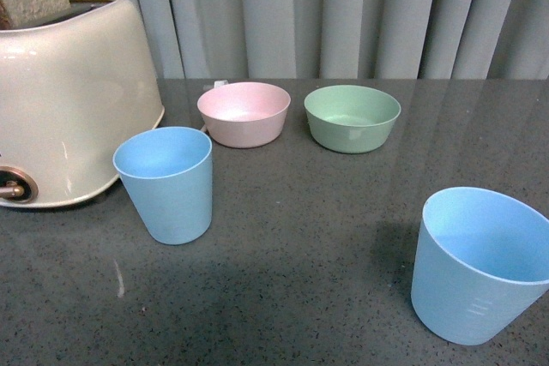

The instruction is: Stack blue cups with both arms

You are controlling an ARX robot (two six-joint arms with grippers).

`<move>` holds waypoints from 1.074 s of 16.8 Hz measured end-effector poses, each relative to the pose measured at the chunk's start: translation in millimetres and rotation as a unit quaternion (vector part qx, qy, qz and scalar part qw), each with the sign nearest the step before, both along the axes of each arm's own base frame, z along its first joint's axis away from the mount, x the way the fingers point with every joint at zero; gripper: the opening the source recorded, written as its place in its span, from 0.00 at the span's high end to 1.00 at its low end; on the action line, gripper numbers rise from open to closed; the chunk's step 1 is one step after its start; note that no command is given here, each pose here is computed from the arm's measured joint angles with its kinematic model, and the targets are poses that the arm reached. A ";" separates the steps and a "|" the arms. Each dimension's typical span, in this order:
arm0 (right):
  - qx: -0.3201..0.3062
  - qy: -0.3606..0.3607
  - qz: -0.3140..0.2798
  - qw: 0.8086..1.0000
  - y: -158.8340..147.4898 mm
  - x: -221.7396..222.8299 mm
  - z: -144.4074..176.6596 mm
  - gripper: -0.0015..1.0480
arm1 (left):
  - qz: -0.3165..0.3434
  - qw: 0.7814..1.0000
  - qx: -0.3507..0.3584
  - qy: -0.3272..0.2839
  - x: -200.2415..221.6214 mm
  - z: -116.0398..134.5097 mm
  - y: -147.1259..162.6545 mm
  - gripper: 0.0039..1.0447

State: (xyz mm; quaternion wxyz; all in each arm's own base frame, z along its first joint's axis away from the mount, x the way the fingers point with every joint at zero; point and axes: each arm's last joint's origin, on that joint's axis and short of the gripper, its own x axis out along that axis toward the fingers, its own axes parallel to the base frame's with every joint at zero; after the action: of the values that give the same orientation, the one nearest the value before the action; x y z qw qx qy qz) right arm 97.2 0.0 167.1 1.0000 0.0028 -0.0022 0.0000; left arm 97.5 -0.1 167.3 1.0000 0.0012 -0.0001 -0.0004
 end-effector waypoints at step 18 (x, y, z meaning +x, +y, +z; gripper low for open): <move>0.000 0.000 0.000 1.000 0.0 0.0 0.0 0.06 | -0.226 0.969 0.068 0.071 133.9 136.3 -56.1 0.06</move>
State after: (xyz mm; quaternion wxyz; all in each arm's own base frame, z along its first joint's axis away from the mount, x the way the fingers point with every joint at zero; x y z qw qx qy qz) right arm 97.2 0.0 167.1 1.0000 0.0028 -0.0022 0.0000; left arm 231.4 -56.2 303.7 0.9690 0.0689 0.0706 -0.2265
